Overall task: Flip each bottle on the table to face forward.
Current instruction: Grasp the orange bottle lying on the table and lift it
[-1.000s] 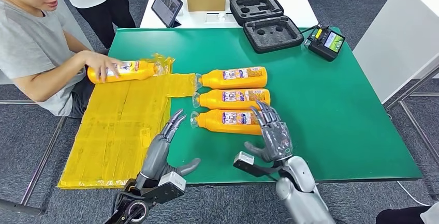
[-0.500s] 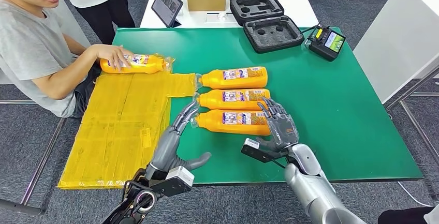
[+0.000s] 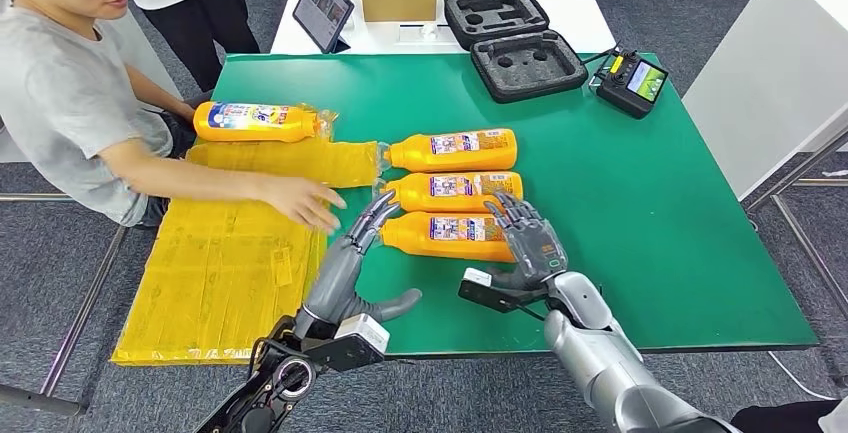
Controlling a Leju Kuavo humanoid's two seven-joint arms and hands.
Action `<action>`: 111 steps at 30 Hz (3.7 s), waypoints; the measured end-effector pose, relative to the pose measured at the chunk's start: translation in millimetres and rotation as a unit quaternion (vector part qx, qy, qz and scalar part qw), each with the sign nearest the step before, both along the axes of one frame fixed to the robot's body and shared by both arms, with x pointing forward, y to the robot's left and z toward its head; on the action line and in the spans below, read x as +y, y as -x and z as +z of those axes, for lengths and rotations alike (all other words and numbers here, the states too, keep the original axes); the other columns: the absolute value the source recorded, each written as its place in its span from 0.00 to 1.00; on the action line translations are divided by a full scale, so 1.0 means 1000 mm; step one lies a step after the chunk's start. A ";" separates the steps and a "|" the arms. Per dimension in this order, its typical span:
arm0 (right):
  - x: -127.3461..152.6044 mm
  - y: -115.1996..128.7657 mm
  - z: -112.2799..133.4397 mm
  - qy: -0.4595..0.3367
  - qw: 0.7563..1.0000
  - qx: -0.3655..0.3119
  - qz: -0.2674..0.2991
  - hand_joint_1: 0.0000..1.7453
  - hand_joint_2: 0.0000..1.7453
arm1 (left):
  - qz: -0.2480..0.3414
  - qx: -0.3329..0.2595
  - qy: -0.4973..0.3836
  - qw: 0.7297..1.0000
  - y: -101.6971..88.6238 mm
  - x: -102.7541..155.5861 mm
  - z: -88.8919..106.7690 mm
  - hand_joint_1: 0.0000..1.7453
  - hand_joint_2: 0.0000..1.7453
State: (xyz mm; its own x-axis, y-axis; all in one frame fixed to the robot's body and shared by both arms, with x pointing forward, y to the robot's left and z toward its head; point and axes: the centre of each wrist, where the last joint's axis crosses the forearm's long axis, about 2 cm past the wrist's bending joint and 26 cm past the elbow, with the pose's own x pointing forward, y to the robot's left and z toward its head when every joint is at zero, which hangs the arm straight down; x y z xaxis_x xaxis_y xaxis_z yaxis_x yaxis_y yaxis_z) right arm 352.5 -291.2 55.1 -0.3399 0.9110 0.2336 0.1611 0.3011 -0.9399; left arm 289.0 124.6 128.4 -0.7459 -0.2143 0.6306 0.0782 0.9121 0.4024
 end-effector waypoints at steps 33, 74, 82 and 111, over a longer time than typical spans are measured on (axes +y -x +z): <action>0.024 -0.004 -0.004 -0.008 0.997 0.072 0.038 0.02 1.00 | 0.010 -0.002 0.013 1.000 -0.004 -0.005 0.000 0.00 1.00; 0.012 -0.021 0.004 -0.215 0.946 0.231 0.080 1.00 1.00 | 0.034 0.001 0.050 0.998 -0.004 -0.007 0.001 0.00 1.00; 0.020 -0.016 -0.002 -0.286 0.922 0.233 0.117 1.00 1.00 | 0.093 -0.004 0.154 0.984 -0.001 -0.006 0.020 0.00 1.00; 0.066 0.033 -0.007 -0.485 0.859 0.108 0.122 1.00 1.00 | 0.103 0.209 0.317 0.919 0.023 -0.020 -0.028 0.00 1.00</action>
State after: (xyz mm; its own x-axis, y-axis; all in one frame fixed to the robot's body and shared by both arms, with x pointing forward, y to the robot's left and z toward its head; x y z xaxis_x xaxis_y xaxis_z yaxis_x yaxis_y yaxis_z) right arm 319.3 -225.5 48.6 -0.3462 0.1590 0.9246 -0.1658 0.9596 -0.2272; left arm 265.6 104.2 100.3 -0.3942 0.1868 0.8998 -0.0947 0.9657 -0.2420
